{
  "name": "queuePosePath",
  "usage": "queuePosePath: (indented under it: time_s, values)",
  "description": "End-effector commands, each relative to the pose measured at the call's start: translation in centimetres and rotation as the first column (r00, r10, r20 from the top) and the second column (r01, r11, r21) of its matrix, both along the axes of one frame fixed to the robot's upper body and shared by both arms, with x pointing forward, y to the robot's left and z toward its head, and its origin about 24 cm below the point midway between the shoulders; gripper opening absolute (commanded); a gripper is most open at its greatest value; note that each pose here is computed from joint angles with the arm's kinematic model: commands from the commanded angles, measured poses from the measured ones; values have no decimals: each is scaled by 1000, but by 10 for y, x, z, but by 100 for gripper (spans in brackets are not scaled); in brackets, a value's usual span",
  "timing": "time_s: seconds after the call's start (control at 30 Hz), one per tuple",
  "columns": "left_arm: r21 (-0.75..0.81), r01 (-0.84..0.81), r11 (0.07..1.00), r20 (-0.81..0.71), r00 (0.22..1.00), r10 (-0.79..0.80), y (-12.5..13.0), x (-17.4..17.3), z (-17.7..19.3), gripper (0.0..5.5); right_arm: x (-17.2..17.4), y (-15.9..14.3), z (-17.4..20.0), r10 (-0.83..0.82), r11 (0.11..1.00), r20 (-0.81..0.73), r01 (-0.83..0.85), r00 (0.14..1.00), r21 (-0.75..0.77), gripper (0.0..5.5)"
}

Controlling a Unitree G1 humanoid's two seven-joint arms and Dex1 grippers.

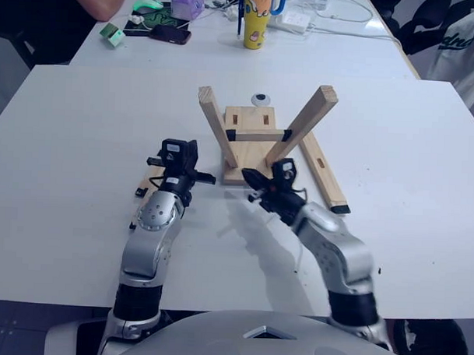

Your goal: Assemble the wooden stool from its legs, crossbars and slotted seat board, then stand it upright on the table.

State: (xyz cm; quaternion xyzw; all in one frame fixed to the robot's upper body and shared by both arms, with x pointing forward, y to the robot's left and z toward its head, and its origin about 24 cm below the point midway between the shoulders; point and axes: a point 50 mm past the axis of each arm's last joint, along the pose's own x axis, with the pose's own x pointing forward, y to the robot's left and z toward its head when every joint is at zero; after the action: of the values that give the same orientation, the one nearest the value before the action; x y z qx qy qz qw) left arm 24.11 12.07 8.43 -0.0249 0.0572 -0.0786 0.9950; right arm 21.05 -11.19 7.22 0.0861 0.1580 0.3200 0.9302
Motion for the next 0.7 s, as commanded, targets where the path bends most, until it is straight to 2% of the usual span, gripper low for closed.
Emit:
queuePosePath:
  time_s: [0.03,0.13,0.2,0.3,0.43,0.6,0.7]
  values:
    - [-44,-19,999,47,999,21,-3,-1,13,3,-10,-33,2,-120,990,16,121,993,-69,0]
    - [-101,-37,994,132,990,51,-8,3,29,3,-6,-42,22,-221,971,180,234,959,-54,0]
    - [-126,-27,992,213,976,54,-16,6,42,3,3,-43,40,-327,939,287,343,900,-6,0]
    - [-109,-42,993,292,954,72,-17,9,54,3,11,-49,50,-439,877,379,481,815,-20,0]
    - [-82,-119,989,397,907,142,-6,10,70,3,27,-62,77,-576,758,510,651,639,40,0]
    - [-43,-216,976,468,858,210,9,9,78,3,37,-67,88,-638,693,545,715,544,98,0]
    - [-13,-215,977,495,847,193,9,9,80,3,43,-70,92,-660,672,549,730,514,126,0]
